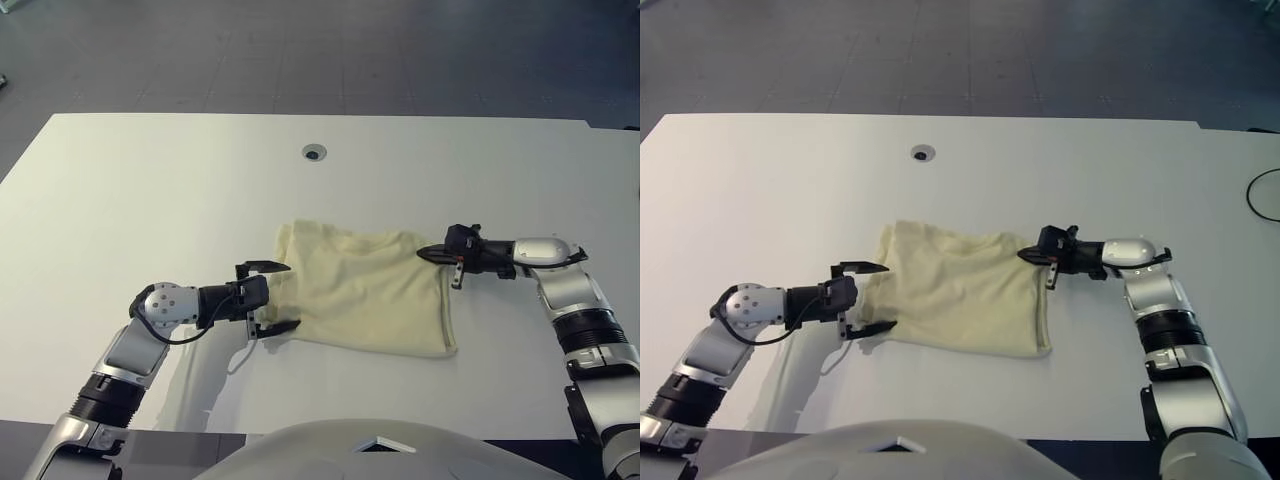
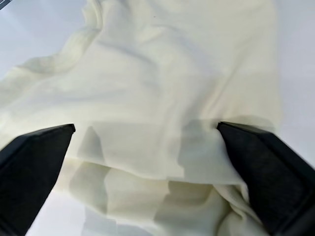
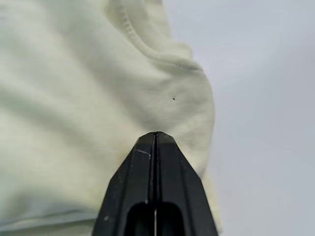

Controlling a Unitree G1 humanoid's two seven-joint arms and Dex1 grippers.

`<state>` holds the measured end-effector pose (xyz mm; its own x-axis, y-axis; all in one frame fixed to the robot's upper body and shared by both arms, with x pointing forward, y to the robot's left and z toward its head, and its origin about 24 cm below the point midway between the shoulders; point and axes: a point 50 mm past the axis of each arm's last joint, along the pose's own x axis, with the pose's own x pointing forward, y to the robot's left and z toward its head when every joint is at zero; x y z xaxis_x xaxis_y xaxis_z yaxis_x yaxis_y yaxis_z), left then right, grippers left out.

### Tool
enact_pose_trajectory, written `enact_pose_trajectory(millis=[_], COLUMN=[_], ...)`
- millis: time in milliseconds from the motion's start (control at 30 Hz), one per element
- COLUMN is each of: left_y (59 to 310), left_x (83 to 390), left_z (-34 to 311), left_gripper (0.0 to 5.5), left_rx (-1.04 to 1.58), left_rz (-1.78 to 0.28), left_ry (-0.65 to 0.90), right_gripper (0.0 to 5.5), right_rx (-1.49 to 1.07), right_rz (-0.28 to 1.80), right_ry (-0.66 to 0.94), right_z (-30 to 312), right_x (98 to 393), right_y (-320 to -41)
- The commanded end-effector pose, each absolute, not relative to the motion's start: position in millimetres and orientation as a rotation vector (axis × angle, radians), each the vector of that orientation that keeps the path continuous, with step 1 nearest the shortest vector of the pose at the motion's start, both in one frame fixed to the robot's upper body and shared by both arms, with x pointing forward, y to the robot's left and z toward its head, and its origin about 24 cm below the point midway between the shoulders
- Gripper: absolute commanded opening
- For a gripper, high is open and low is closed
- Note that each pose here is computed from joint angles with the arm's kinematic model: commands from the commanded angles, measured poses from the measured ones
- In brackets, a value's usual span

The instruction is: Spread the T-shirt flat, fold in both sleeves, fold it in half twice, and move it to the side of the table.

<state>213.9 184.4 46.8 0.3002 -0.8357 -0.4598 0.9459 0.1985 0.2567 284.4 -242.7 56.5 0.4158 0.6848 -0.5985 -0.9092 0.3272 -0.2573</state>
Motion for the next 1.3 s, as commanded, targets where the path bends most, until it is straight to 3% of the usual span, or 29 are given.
enact_pose_trajectory(millis=[33,333,700,1000,1300], left_y=[204.3,219.6,212.3,195.1,152.3], left_x=[212.8,217.1,272.7,300.5,309.3], left_z=[39.4,46.5,47.1,53.6,62.0], left_gripper=[5.37,5.37,5.37,5.37,5.37], left_rx=[0.621,0.764,1.27,1.628,1.83], left_rz=[-1.226,-1.274,-1.352,-1.52,-1.607], left_ry=[0.342,0.386,0.243,-0.07,-0.584], right_gripper=[0.0,0.0,0.0,0.0,0.0], right_rx=[-0.663,-0.683,-0.623,-0.465,-0.299], right_rz=[1.068,1.1,1.328,1.498,1.544], right_ry=[0.55,0.624,0.616,0.611,0.57], right_z=[42.5,47.3,73.2,77.2,63.9], right_x=[272.9,255.6,214.8,179.9,180.0], right_y=[-261.2,-273.6,-244.2,-198.8,-153.6])
